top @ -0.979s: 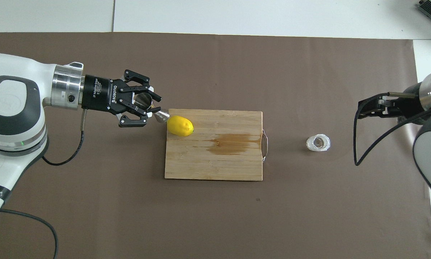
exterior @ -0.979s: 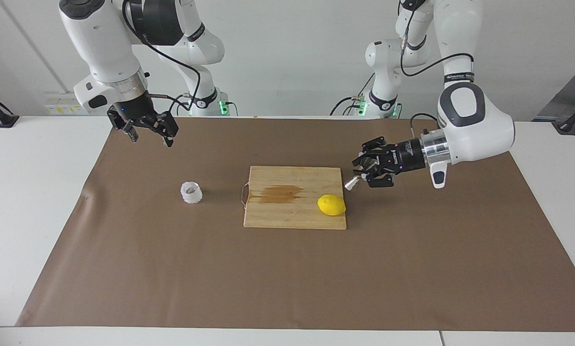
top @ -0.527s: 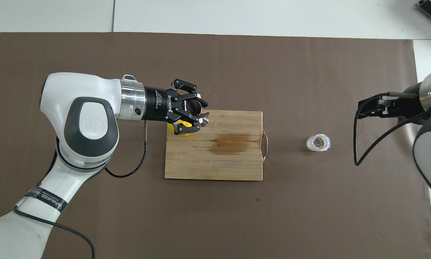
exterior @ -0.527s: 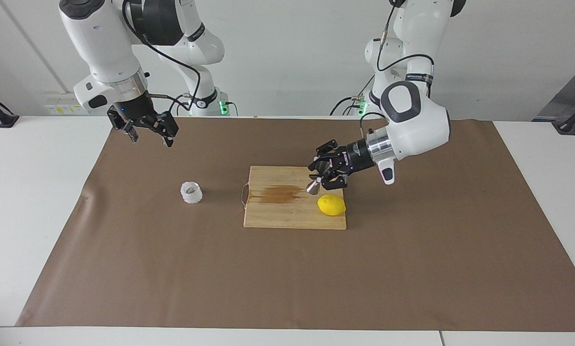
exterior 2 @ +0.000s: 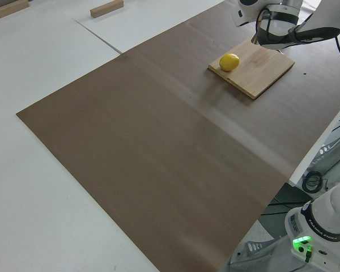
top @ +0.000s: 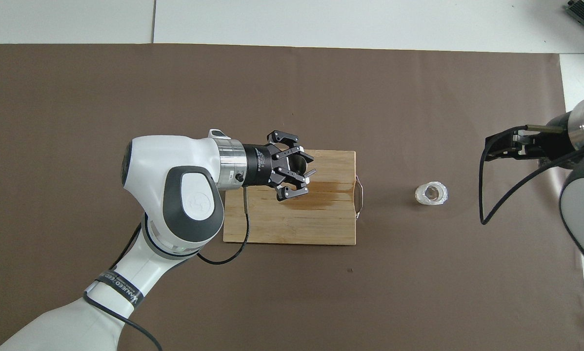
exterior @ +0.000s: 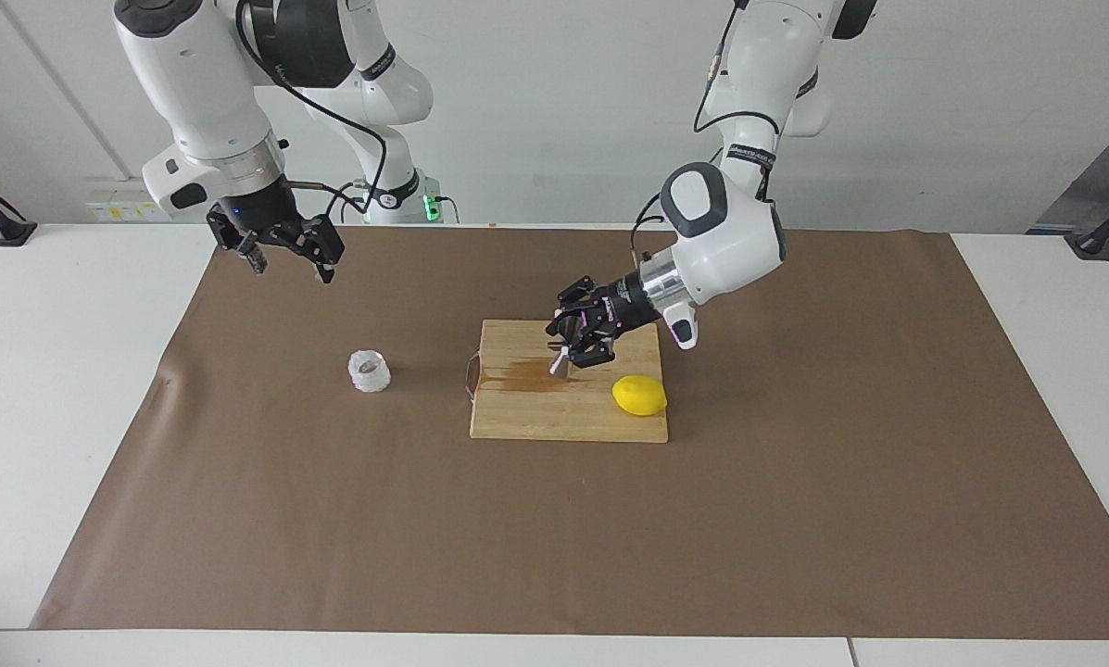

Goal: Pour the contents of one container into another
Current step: 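Lower the jigger onto the board and open the left gripper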

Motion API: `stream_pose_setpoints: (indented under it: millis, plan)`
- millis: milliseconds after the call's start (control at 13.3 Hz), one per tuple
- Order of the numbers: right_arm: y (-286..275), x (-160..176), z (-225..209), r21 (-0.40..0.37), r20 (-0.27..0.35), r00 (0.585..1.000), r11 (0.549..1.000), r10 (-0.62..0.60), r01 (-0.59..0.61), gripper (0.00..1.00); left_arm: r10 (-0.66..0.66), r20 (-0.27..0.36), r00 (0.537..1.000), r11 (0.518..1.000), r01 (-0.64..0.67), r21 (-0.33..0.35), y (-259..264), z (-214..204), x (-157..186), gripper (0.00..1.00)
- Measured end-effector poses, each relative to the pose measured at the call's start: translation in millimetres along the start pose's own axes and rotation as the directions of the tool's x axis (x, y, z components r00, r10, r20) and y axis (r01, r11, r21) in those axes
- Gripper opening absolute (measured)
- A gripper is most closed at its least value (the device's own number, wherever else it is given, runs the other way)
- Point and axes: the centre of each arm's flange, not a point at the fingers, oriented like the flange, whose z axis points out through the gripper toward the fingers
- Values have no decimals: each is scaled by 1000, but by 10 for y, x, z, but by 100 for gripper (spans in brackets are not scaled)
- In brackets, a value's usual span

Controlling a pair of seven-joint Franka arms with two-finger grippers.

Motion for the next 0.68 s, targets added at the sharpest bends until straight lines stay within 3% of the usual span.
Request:
stream_pose_setpoints:
  millis: [301,678]
  plan:
    - [0,0,0,0,0,1000,1000,0,0,100,-13,-38,999,999,11,-40,-255,371,78,30]
    - [0,0,0,0,0,1000,1000,0,0,100,-31,-70,997,999,30,-22,-338,476,265,31]
